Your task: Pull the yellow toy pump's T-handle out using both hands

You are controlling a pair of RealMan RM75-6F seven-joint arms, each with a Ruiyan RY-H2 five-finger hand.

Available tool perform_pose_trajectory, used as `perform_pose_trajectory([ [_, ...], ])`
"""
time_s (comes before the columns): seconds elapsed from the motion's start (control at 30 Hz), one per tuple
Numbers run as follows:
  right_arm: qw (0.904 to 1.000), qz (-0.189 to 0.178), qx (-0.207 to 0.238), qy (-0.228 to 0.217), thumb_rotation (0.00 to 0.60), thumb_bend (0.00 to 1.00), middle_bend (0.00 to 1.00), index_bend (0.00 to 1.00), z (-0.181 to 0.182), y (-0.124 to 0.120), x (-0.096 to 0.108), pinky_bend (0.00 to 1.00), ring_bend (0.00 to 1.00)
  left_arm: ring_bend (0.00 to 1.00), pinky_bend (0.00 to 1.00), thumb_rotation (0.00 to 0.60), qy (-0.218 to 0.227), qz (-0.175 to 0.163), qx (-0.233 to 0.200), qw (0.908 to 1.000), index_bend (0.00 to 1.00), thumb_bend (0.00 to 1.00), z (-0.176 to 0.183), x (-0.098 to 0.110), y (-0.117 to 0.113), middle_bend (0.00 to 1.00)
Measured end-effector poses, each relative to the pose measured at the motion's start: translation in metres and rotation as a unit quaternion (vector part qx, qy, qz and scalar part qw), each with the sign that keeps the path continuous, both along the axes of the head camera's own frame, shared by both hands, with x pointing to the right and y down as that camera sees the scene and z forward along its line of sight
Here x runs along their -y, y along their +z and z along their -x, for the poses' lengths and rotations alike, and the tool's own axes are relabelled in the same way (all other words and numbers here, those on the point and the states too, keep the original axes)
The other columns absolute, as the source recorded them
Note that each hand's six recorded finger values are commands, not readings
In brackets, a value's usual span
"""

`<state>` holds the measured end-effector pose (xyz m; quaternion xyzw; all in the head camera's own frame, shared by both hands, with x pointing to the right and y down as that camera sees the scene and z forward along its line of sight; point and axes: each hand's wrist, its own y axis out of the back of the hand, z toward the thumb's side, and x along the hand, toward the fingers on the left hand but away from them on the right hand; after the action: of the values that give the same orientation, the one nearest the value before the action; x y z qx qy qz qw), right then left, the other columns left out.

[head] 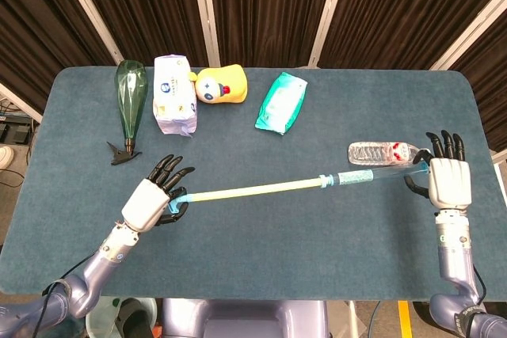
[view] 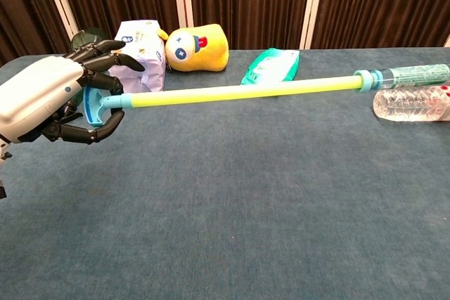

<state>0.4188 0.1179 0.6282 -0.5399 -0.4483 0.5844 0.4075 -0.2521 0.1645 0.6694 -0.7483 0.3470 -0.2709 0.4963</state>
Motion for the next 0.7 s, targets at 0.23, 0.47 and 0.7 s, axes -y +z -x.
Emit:
perform_pose_trajectory([
  [0.23, 1.0, 0.007, -0.004, 0.003, 0.6, 0.48, 0.08, 0.44, -0.002, 0.001, -0.002, 0.0, 0.02, 0.0, 0.06, 0.6, -0.006, 0.009, -0.005, 0.9999, 0.07, 0.19, 0.0, 0.001, 0.002, 0.12],
  [0.47, 0.9985, 0.045, -0.025, 0.018, 0.6, 0.38, 0.0, 0.11, -0.01, 0.008, -0.012, 0.0, 0.0, 0.0, 0.06, 0.6, -0.018, 0.017, -0.007, 0.9997, 0.0, 0.13, 0.003, 0.003, 0.004, 0.04],
  [0.7, 0.9932, 0.096, -0.061, 0.024, 0.6, 0.34, 0.0, 0.01, -0.02, 0.015, -0.028, 0.0, 0.0, 0.0, 0.06, 0.6, -0.036, 0.028, 0.016, 0.9988, 0.0, 0.12, 0.013, 0.009, 0.012, 0.03],
])
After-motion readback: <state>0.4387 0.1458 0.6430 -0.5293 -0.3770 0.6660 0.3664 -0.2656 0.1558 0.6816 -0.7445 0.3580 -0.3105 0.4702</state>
